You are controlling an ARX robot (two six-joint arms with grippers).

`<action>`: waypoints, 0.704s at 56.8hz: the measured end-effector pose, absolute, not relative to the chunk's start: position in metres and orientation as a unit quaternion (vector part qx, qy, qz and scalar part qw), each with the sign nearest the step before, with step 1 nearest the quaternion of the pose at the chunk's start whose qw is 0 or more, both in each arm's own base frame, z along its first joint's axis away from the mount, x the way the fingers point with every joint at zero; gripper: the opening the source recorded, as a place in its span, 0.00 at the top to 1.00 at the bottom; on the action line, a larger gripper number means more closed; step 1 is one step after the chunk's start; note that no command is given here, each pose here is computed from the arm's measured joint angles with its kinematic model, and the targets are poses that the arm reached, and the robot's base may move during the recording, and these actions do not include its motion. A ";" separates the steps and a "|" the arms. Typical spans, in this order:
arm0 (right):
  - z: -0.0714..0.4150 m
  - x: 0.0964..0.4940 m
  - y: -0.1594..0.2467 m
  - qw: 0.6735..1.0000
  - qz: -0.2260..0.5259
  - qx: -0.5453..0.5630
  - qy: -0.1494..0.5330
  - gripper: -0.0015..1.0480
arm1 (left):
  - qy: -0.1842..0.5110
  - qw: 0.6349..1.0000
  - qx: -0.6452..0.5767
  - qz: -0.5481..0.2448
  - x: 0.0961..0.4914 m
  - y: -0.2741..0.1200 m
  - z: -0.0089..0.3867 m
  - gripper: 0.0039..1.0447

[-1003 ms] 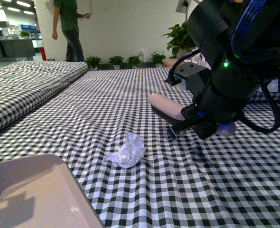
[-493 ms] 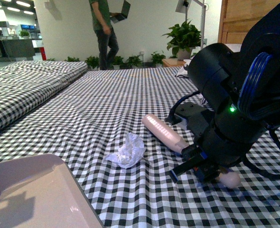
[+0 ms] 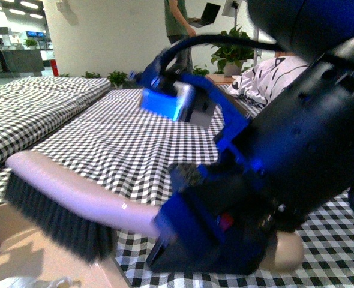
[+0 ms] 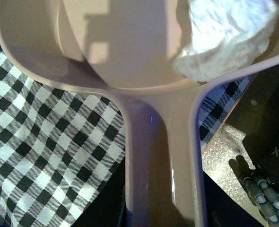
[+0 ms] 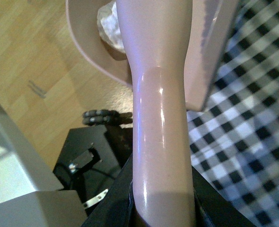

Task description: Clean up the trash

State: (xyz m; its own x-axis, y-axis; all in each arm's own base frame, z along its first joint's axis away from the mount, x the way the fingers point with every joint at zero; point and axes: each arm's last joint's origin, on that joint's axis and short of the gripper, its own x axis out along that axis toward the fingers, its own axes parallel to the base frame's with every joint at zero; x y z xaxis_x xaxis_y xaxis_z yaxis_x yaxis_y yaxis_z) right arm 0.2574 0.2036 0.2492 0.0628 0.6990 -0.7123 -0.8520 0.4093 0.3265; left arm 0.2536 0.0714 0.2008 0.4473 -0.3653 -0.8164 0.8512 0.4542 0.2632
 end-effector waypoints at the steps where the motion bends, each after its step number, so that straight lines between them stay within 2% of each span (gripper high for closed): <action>1: 0.252 0.260 0.201 0.729 0.531 -0.088 0.422 0.82 | 0.351 0.777 0.346 -0.391 0.254 0.071 0.201 0.76; 4: 0.256 0.267 0.195 0.743 0.518 -0.087 0.416 0.82 | 0.351 0.777 0.346 -0.391 0.254 0.071 0.201 0.76; 17: 0.254 0.320 0.161 0.843 0.382 -0.081 0.370 0.82 | 0.351 0.777 0.346 -0.391 0.254 0.071 0.201 0.76; 27: 0.260 0.340 0.135 0.881 0.322 -0.043 0.345 0.82 | 0.351 0.777 0.346 -0.391 0.254 0.071 0.201 0.76; 30: 0.263 0.342 0.127 0.886 0.311 -0.034 0.342 0.82 | 0.330 0.791 0.349 -0.379 0.253 0.071 0.199 0.76; 34: 0.269 0.344 0.113 0.895 0.293 -0.022 0.337 0.82 | 0.287 0.828 0.351 -0.331 0.252 0.070 0.194 0.76; 40: 0.285 0.340 0.097 0.903 0.284 0.000 0.321 0.82 | 0.241 0.864 0.345 -0.276 0.256 0.071 0.204 0.76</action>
